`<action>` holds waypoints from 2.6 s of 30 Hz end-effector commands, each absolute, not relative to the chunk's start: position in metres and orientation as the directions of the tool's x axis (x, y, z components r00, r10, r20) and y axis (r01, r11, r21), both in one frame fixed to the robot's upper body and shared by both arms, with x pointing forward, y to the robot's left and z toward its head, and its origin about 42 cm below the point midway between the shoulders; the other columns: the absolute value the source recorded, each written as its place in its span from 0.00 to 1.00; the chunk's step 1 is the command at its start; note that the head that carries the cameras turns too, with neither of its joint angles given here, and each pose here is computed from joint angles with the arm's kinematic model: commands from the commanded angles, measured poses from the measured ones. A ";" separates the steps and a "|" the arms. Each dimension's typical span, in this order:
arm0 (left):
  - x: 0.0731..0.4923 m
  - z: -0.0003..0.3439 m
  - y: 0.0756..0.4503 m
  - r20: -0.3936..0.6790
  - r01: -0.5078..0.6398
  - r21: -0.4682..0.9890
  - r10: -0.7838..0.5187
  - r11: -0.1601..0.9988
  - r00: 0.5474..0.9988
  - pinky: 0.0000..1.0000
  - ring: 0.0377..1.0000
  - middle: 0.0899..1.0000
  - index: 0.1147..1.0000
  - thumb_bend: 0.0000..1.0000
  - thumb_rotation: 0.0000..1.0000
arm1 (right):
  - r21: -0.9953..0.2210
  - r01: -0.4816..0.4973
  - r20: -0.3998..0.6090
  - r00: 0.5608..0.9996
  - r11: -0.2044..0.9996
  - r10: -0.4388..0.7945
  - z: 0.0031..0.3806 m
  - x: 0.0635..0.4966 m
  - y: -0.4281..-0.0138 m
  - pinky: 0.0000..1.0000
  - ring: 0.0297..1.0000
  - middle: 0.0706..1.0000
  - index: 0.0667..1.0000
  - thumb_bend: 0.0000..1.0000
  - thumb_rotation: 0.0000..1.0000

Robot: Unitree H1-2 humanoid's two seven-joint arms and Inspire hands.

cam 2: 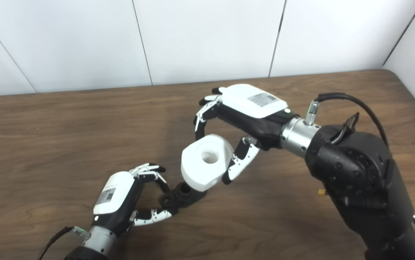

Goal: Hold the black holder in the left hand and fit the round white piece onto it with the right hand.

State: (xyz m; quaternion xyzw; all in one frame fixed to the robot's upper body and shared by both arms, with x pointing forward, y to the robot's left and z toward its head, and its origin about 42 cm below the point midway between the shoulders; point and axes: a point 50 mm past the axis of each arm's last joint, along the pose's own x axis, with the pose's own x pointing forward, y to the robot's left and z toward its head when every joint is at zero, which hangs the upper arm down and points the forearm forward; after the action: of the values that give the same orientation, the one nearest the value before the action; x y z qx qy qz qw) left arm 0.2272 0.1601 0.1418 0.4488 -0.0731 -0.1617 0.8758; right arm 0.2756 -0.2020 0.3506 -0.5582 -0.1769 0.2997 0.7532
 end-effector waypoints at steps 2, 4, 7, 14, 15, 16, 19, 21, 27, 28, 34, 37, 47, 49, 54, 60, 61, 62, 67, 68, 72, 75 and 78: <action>0.219 0.125 0.157 -0.148 0.340 0.780 -0.373 0.525 0.916 0.82 0.86 0.77 0.42 0.52 0.04 | -0.955 -0.198 -0.005 0.757 0.222 0.653 0.361 0.270 -0.200 0.96 0.90 0.74 0.45 0.52 0.13; 0.219 0.126 0.157 -0.147 0.341 0.780 -0.375 0.524 0.915 0.82 0.86 0.77 0.42 0.52 0.04 | -0.954 -0.205 -0.009 0.751 0.219 0.661 0.358 0.270 -0.197 0.95 0.90 0.74 0.45 0.52 0.13; 0.219 0.126 0.156 -0.147 0.341 0.781 -0.377 0.523 0.914 0.83 0.86 0.77 0.42 0.52 0.04 | -0.955 -0.209 -0.015 0.744 0.211 0.668 0.356 0.271 -0.195 0.97 0.90 0.74 0.45 0.52 0.13; 0.220 0.126 0.155 -0.153 0.344 0.785 -0.377 0.516 0.914 0.82 0.86 0.77 0.42 0.52 0.05 | -0.959 -0.204 -0.018 0.736 0.196 0.677 0.350 0.275 -0.189 0.98 0.90 0.75 0.45 0.52 0.13; 0.220 0.125 0.155 -0.153 0.343 0.786 -0.377 0.514 0.914 0.82 0.86 0.77 0.42 0.52 0.05 | -0.959 -0.206 -0.020 0.735 0.195 0.678 0.350 0.275 -0.188 0.99 0.90 0.75 0.45 0.52 0.13; 0.219 0.125 0.155 -0.155 0.344 0.788 -0.378 0.510 0.913 0.82 0.86 0.77 0.42 0.52 0.05 | -0.959 -0.207 -0.020 0.734 0.196 0.679 0.349 0.276 -0.188 1.00 0.91 0.75 0.45 0.52 0.13; 0.219 0.125 0.154 -0.154 0.343 0.800 -0.384 0.492 0.910 0.84 0.87 0.77 0.42 0.52 0.05 | -0.958 -0.207 -0.017 0.733 0.199 0.681 0.347 0.277 -0.188 1.00 0.91 0.75 0.44 0.52 0.13; 0.218 0.125 0.153 -0.148 0.337 0.811 -0.389 0.478 0.909 0.85 0.86 0.76 0.42 0.52 0.05 | -0.957 -0.208 -0.015 0.733 0.202 0.681 0.347 0.277 -0.188 1.00 0.91 0.75 0.44 0.52 0.13; 0.218 0.126 0.151 -0.149 0.328 0.836 -0.393 0.440 0.907 0.85 0.85 0.76 0.42 0.52 0.05 | -0.957 -0.213 -0.022 0.733 0.199 0.679 0.346 0.279 -0.188 0.99 0.91 0.75 0.45 0.52 0.13; 0.217 0.125 0.151 -0.153 0.330 0.839 -0.393 0.433 0.907 0.85 0.85 0.76 0.42 0.52 0.05 | -0.957 -0.213 -0.022 0.732 0.198 0.680 0.346 0.279 -0.188 0.99 0.92 0.75 0.45 0.52 0.13; 0.216 0.126 0.149 -0.179 0.345 0.847 -0.395 0.403 0.901 0.84 0.84 0.75 0.42 0.52 0.05 | -0.956 -0.215 -0.017 0.724 0.202 0.689 0.343 0.278 -0.188 0.97 0.91 0.74 0.45 0.52 0.13; 0.215 0.127 0.148 -0.184 0.345 0.852 -0.392 0.394 0.901 0.85 0.84 0.75 0.42 0.52 0.05 | -0.954 -0.215 -0.011 0.722 0.209 0.692 0.342 0.278 -0.187 0.96 0.91 0.74 0.44 0.52 0.13; 0.216 0.128 0.148 -0.187 0.344 0.857 -0.389 0.384 0.902 0.86 0.84 0.75 0.42 0.52 0.05 | -0.952 -0.225 -0.017 0.713 0.206 0.701 0.339 0.279 -0.182 0.98 0.91 0.74 0.44 0.52 0.13; 0.216 0.128 0.148 -0.188 0.344 0.857 -0.389 0.384 0.902 0.85 0.84 0.75 0.42 0.52 0.05 | -0.952 -0.230 -0.023 0.711 0.201 0.703 0.337 0.279 -0.181 0.99 0.90 0.74 0.44 0.52 0.14; 0.216 0.128 0.147 -0.193 0.350 0.854 -0.389 0.386 0.901 0.86 0.84 0.75 0.42 0.52 0.05 | -0.954 -0.237 -0.040 0.712 0.186 0.702 0.332 0.279 -0.179 0.99 0.90 0.74 0.44 0.52 0.13; 0.215 0.131 0.148 -0.194 0.351 0.853 -0.391 0.386 0.900 0.85 0.84 0.75 0.42 0.52 0.05 | -0.957 -0.240 -0.057 0.711 0.165 0.701 0.326 0.278 -0.175 0.99 0.89 0.73 0.44 0.52 0.14; 0.215 0.131 0.148 -0.195 0.352 0.853 -0.390 0.386 0.900 0.85 0.83 0.75 0.42 0.52 0.05 | -0.958 -0.239 -0.062 0.711 0.158 0.700 0.325 0.279 -0.174 0.99 0.89 0.73 0.44 0.52 0.14; 0.215 0.131 0.148 -0.196 0.352 0.853 -0.390 0.385 0.900 0.85 0.84 0.75 0.42 0.52 0.05 | -0.959 -0.238 -0.065 0.711 0.152 0.700 0.324 0.279 -0.174 0.99 0.89 0.74 0.44 0.52 0.14; 0.216 0.131 0.150 -0.201 0.356 0.852 -0.389 0.383 0.899 0.85 0.84 0.75 0.42 0.52 0.05 | -0.958 -0.241 -0.068 0.714 0.153 0.697 0.322 0.281 -0.172 1.00 0.89 0.74 0.45 0.52 0.13; 0.216 0.131 0.150 -0.200 0.355 0.853 -0.389 0.383 0.899 0.85 0.84 0.75 0.42 0.52 0.05 | -0.958 -0.242 -0.067 0.714 0.156 0.697 0.321 0.281 -0.172 0.99 0.90 0.74 0.45 0.52 0.13; 0.216 0.132 0.150 -0.203 0.356 0.853 -0.387 0.382 0.900 0.84 0.84 0.75 0.42 0.52 0.05 | -0.957 -0.243 -0.067 0.714 0.157 0.697 0.320 0.280 -0.170 0.99 0.90 0.74 0.45 0.52 0.13; 0.216 0.131 0.151 -0.201 0.356 0.853 -0.388 0.382 0.899 0.84 0.84 0.75 0.42 0.52 0.05 | -0.959 -0.238 -0.067 0.713 0.151 0.698 0.320 0.280 -0.170 0.99 0.91 0.74 0.45 0.52 0.13; 0.216 0.131 0.151 -0.201 0.358 0.851 -0.391 0.385 0.898 0.84 0.84 0.75 0.42 0.52 0.05 | -0.963 -0.227 -0.063 0.713 0.145 0.699 0.320 0.279 -0.170 0.97 0.91 0.74 0.45 0.52 0.13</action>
State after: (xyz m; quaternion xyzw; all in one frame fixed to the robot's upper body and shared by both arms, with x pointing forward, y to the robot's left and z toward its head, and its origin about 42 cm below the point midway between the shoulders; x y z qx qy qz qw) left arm 0.2259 0.1480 0.1491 0.5060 -0.0699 -0.1854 0.8395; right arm 0.2796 -0.1713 0.3058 -0.5627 -0.1667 0.3418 0.7340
